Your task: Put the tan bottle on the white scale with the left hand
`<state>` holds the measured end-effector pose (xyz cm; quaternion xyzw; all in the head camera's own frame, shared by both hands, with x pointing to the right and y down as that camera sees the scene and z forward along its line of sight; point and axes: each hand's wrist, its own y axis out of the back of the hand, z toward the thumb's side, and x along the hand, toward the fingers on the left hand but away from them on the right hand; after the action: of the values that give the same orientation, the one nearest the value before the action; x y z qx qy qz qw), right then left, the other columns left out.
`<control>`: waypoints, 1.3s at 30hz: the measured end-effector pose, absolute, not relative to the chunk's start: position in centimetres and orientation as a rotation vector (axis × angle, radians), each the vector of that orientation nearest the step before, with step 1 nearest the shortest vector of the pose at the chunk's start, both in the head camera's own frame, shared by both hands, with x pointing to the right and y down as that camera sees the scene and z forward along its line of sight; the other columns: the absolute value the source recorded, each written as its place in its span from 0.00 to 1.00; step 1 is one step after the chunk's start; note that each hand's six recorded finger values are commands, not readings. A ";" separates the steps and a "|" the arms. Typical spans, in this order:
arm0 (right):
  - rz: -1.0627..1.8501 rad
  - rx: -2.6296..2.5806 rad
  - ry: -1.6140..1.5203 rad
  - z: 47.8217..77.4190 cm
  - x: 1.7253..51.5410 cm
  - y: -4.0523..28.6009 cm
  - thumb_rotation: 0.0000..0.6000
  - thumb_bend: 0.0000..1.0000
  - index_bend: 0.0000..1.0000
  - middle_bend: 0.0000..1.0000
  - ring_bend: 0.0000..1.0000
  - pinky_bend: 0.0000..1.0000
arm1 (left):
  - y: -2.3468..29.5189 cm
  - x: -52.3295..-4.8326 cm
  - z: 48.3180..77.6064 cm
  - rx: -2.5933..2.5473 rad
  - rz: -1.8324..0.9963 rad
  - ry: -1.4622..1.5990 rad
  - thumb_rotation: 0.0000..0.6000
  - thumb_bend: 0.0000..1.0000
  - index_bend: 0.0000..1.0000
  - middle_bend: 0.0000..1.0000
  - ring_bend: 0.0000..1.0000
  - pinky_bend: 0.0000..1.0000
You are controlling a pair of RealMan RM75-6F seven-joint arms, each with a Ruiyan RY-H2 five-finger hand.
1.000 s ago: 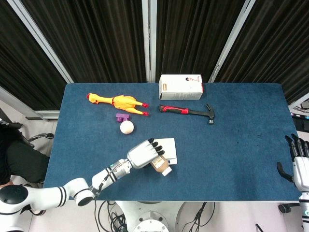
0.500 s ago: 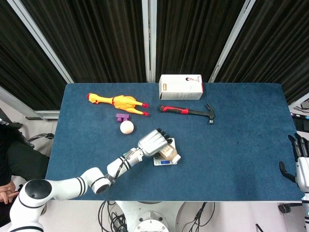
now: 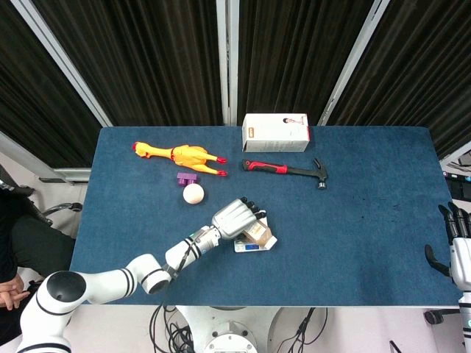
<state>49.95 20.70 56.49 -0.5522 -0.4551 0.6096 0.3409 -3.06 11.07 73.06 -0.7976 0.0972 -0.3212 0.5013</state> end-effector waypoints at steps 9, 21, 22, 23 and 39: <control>1.594 -1.434 -1.184 56.5 50.1 20.8 1.00 0.31 0.00 0.00 0.00 0.00 | 11.5 -2.8 72.9 -1.936 -0.759 0.213 1.00 0.20 0.05 0.16 0.07 0.23; 1.569 -1.441 -1.186 56.1 49.6 20.6 1.00 0.31 0.00 0.00 0.00 0.00 | 11.7 -5.2 71.3 -1.891 -0.816 0.200 1.00 0.20 0.00 0.06 0.00 0.12; 1.567 -1.444 -1.184 56.1 49.4 20.6 1.00 0.31 0.00 0.00 0.00 0.00 | 11.8 -6.0 70.8 -1.888 -0.834 0.208 1.00 0.20 0.00 0.05 0.00 0.11; 1.565 -1.448 -1.182 56.1 49.3 20.6 1.00 0.31 0.00 0.00 0.00 0.00 | 12.0 -6.7 70.3 -1.887 -0.848 0.218 1.00 0.19 0.00 0.05 0.00 0.11; 1.512 -1.496 -1.122 57.3 46.3 20.2 1.00 0.31 0.00 0.00 0.00 0.00 | 16.7 -33.3 62.4 -1.604 -1.263 0.841 1.00 0.05 0.01 0.09 0.00 0.09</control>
<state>46.29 20.16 57.32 -0.5804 -0.4351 0.5866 0.3601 -33.34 16.65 62.36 -0.6486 0.3401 -0.5109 0.4501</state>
